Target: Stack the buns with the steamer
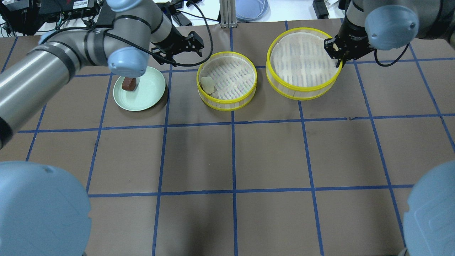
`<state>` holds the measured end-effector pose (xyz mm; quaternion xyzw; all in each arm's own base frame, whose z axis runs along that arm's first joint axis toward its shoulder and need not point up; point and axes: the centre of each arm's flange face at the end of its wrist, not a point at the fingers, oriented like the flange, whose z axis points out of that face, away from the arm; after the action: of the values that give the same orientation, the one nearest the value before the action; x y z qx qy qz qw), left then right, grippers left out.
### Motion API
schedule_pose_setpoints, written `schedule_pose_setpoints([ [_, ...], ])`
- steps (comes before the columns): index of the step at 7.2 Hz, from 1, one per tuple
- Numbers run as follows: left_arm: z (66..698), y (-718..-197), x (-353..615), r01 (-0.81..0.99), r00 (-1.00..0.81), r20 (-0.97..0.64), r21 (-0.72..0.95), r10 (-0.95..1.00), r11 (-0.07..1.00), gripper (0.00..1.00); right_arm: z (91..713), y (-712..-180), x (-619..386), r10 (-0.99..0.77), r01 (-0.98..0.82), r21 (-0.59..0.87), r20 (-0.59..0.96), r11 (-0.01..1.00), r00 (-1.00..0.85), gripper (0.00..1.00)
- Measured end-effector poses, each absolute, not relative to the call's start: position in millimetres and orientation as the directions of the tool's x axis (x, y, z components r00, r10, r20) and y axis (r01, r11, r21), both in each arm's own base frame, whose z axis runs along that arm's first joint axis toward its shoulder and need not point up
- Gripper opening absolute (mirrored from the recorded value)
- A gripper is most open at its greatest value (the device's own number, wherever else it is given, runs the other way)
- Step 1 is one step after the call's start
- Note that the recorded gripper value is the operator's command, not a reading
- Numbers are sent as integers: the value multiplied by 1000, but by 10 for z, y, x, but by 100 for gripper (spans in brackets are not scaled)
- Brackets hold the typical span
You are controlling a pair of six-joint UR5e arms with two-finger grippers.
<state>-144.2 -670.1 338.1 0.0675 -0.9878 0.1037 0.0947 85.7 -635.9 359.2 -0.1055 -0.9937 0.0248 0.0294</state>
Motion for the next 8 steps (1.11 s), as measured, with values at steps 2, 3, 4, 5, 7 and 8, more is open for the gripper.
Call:
schedule_pose_setpoints([
  [2, 3234, -6721, -782, -5, -998, 56, -163, 4, 987, 100, 3583, -6250, 1525, 269, 266, -69, 37, 962, -963, 0],
  [3, 3080, -6727, -525, 52, -998, 24, -139, 56, 989, 100, 3542, -6193, 1882, 284, 282, -73, 11, 957, -959, 0],
  [4, 2923, -6758, -303, 100, -995, 7, -133, 102, 986, 100, 3471, -6184, 2131, 283, 286, -62, -51, 956, -958, 0],
  [5, 2734, -6821, -152, 135, -991, -5, -139, 136, 981, 100, 3345, -6207, 2318, 274, 280, -34, -123, 959, -954, 0],
  [7, 2351, -6934, -45, 156, -988, -13, -139, 156, 978, 83, 3163, -6218, 2506, 256, 261, -10, -154, 965, -954, 0],
  [8, 2187, -6963, -28, 157, -988, -10, -129, 157, 979, 73, 3136, -6219, 2504, 253, 257, -20, -127, 966, -959, 0],
])
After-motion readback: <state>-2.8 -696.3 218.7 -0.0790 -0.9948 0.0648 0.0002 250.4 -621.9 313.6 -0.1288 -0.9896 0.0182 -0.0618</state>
